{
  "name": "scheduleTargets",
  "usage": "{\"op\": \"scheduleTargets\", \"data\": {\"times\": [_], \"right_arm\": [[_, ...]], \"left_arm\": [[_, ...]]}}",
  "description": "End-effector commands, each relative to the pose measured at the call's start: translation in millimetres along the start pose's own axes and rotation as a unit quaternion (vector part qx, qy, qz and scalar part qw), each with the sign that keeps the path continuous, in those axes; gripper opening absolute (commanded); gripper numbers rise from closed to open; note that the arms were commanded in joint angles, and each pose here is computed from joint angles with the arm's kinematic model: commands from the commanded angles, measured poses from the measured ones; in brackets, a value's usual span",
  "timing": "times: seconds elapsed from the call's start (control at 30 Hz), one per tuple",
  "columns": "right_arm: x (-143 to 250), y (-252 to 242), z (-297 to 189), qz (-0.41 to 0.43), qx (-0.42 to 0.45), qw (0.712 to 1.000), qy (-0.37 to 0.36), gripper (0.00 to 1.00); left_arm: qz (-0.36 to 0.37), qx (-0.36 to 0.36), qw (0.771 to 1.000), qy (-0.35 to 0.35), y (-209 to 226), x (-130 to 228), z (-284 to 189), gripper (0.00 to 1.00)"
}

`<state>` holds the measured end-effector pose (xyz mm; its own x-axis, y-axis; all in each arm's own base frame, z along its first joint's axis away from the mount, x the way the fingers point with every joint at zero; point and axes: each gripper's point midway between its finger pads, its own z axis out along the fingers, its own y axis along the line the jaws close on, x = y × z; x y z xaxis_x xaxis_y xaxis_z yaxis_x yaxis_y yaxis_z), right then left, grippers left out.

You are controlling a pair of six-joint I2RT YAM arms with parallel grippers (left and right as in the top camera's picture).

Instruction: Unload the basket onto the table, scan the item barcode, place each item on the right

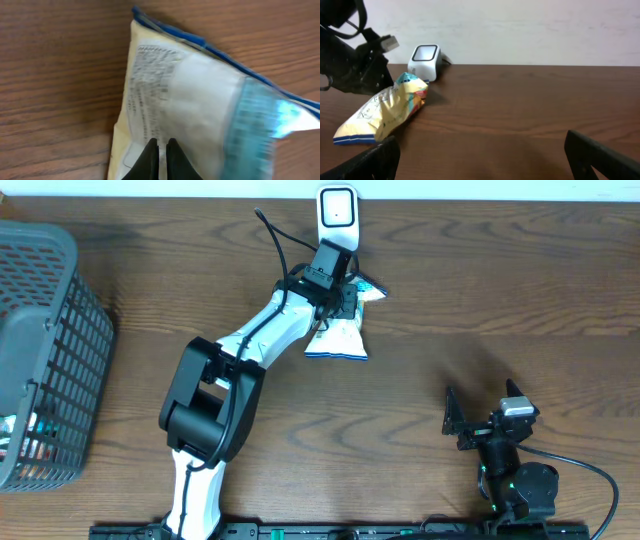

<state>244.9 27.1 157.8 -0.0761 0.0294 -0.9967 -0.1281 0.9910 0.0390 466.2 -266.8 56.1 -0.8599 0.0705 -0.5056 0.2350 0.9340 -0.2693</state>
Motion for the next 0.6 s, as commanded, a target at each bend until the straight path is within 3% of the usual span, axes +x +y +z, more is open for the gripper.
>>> {"op": "scheduleTargets", "data": {"times": [0.0,0.13,0.23,0.57], "right_arm": [[0.6,-2.8,-0.3,0.005,0.007,1.000,0.000,0.99],[0.6,-2.8,-0.3,0.005,0.007,1.000,0.000,0.99],[0.5,-2.8,-0.3,0.005,0.007,1.000,0.000,0.99],[0.6,-2.8,-0.3,0.005,0.007,1.000,0.000,0.99]], "left_arm": [[0.005,0.023,0.998,-0.053,-8.8,-36.3,-45.2,0.07],[0.018,0.033,0.994,-0.100,-15.8,-61.5,-91.1,0.08],[0.017,0.031,0.995,-0.091,-16.2,-57.0,-96.7,0.08],[-0.019,-0.009,0.999,0.035,12.3,10.9,-24.7,0.07]]}}
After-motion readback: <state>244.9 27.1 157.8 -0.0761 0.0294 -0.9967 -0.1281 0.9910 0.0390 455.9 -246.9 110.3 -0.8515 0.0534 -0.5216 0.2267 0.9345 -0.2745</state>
